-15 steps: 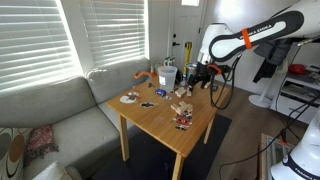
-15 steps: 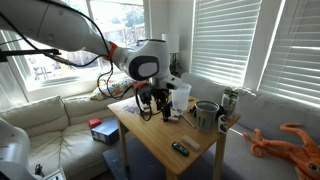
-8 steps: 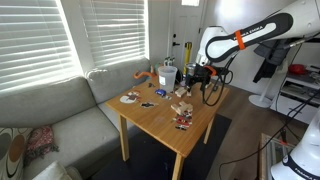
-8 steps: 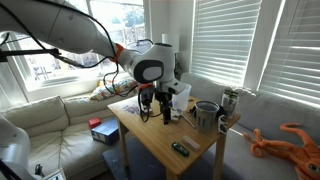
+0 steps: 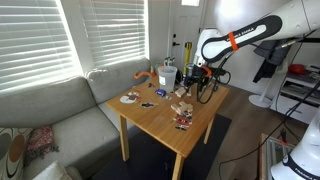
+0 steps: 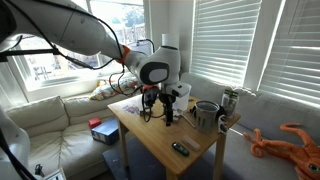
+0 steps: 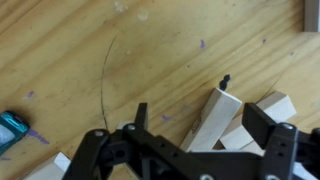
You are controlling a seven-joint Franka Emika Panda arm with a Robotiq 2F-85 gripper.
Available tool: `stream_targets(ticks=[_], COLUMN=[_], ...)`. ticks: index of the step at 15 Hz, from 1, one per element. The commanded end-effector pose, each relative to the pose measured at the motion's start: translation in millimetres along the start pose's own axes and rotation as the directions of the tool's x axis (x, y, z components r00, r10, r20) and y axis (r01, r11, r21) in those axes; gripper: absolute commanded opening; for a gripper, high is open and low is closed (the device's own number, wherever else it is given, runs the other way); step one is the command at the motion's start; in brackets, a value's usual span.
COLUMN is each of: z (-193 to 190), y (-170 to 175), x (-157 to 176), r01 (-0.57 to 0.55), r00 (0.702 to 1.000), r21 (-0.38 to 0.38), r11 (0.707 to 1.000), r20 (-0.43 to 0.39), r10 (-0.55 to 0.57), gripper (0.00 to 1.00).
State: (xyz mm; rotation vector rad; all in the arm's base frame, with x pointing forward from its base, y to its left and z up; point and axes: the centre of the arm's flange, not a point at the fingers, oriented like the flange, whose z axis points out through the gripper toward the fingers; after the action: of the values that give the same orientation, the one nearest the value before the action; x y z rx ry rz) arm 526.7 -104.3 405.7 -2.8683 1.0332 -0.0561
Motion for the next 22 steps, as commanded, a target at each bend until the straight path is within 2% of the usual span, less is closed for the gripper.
stream_targets(ticks=[1, 2, 3, 5, 8, 9, 11, 16, 17, 18, 19, 21, 22], z=[0.5, 1.7, 2.4, 2.6, 1.8, 2.2, 3.5, 0.8, 1.9, 2.2, 1.9, 2.6, 3.0], y=[-5.7, -6.5, -6.8, -7.6, -8.6, -8.9, -8.4, -8.1, -6.9, -6.4, -5.8, -4.2, -3.8], x=[10.4, 11.2, 12.2, 14.4, 16.9, 17.1, 17.4, 17.1, 17.0, 17.1, 17.0, 16.5, 16.0], r01=[-0.033, -0.033, -0.036, -0.042, -0.050, -0.051, -0.057, -0.068, -0.073, -0.077, -0.081, -0.084, -0.081], r00=[0.999, 0.999, 0.999, 0.999, 0.999, 0.998, 0.998, 0.997, 0.996, 0.996, 0.995, 0.995, 0.995], r21=[0.004, 0.003, 0.003, 0.011, 0.017, 0.015, 0.014, 0.015, 0.015, 0.015, 0.018, 0.015, 0.013], r11=[0.999, 0.999, 0.999, 0.999, 0.999, 0.999, 0.998, 0.998, 0.997, 0.997, 0.997, 0.996, 0.997], r20=[0.027, 0.027, 0.025, 0.020, 0.019, 0.021, 0.027, 0.042, 0.049, 0.051, 0.053, 0.059, 0.063], r10=[0.032, 0.033, 0.036, 0.042, 0.049, 0.051, 0.056, 0.067, 0.073, 0.076, 0.080, 0.082, 0.080], gripper=[0.92, 0.79, 0.75, 0.85, 0.82, 0.63, 0.55, 0.19, 0.28, 0.55, 0.54, 0.64, 0.61])
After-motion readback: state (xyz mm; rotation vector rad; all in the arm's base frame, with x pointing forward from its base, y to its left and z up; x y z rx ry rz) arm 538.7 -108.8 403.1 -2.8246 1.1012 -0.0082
